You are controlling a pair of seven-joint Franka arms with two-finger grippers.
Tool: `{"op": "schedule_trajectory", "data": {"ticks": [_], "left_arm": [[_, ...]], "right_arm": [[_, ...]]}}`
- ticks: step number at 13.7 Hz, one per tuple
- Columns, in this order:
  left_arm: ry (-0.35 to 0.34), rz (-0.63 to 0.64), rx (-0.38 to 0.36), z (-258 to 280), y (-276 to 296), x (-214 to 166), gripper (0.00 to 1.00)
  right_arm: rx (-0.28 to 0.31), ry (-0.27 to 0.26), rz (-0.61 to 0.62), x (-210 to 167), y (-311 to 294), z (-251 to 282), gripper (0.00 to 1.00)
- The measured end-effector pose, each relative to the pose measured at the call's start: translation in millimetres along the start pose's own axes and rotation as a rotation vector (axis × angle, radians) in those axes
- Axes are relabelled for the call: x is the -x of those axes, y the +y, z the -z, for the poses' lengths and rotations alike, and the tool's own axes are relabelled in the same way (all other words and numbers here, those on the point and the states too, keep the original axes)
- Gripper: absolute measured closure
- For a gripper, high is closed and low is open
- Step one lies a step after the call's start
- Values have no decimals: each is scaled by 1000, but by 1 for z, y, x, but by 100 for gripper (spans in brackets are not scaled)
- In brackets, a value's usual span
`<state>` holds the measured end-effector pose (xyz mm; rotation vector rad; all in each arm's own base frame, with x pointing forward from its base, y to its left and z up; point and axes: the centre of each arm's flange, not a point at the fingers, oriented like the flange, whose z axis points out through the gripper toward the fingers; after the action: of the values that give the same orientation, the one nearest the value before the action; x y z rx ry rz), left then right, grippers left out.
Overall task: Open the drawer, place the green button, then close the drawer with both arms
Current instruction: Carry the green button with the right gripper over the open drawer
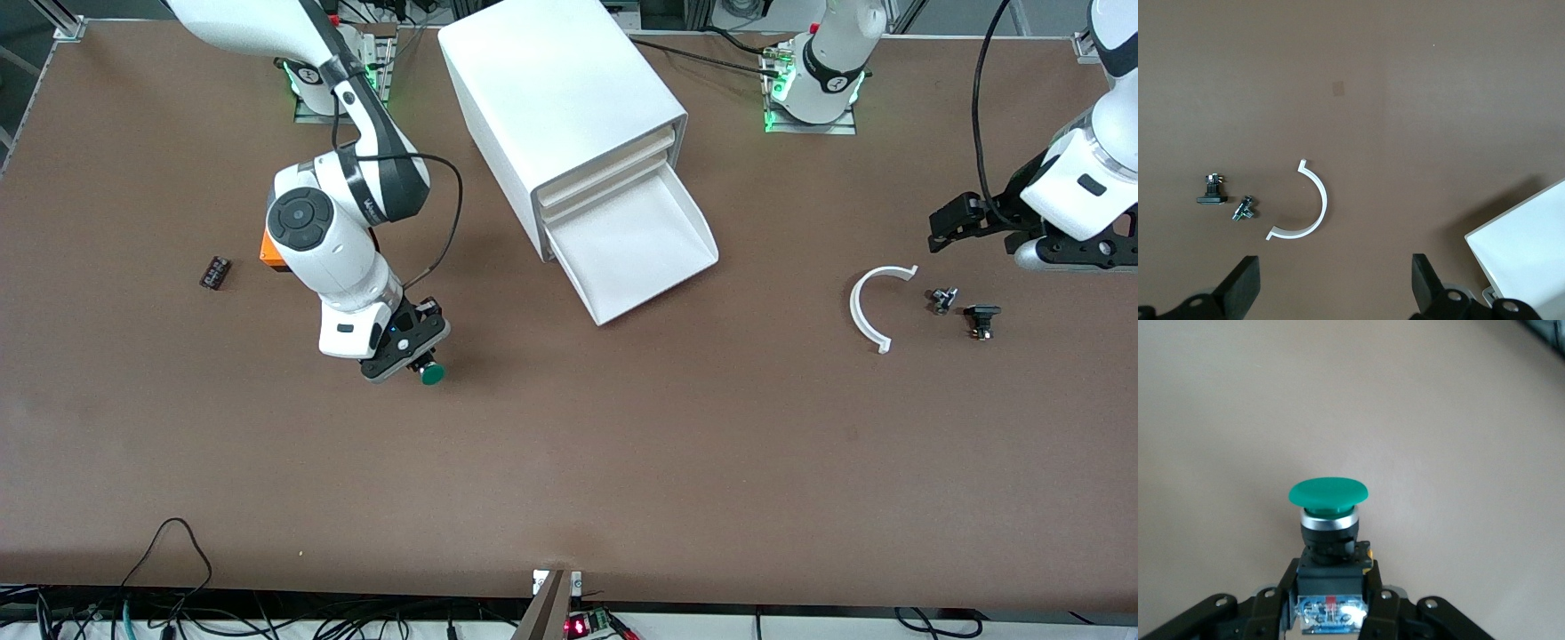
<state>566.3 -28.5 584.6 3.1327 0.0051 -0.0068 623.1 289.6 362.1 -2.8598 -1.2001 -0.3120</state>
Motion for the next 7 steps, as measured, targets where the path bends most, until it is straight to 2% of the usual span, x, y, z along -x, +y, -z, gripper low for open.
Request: {"op": "schedule_trajectory", "data": {"ticks": [2,5,7], "left_arm": [[19,3,2,8,-2,-3,0],[20,9,4,7,-6,-11,0],[10,5,5,1,-4,-15,0]], "right_arm": [[-18,28,173,-22,-22,22,59],[-52,76,389,-52,-92,37,59],[-67,87,514,-66,-140,39,59]]}}
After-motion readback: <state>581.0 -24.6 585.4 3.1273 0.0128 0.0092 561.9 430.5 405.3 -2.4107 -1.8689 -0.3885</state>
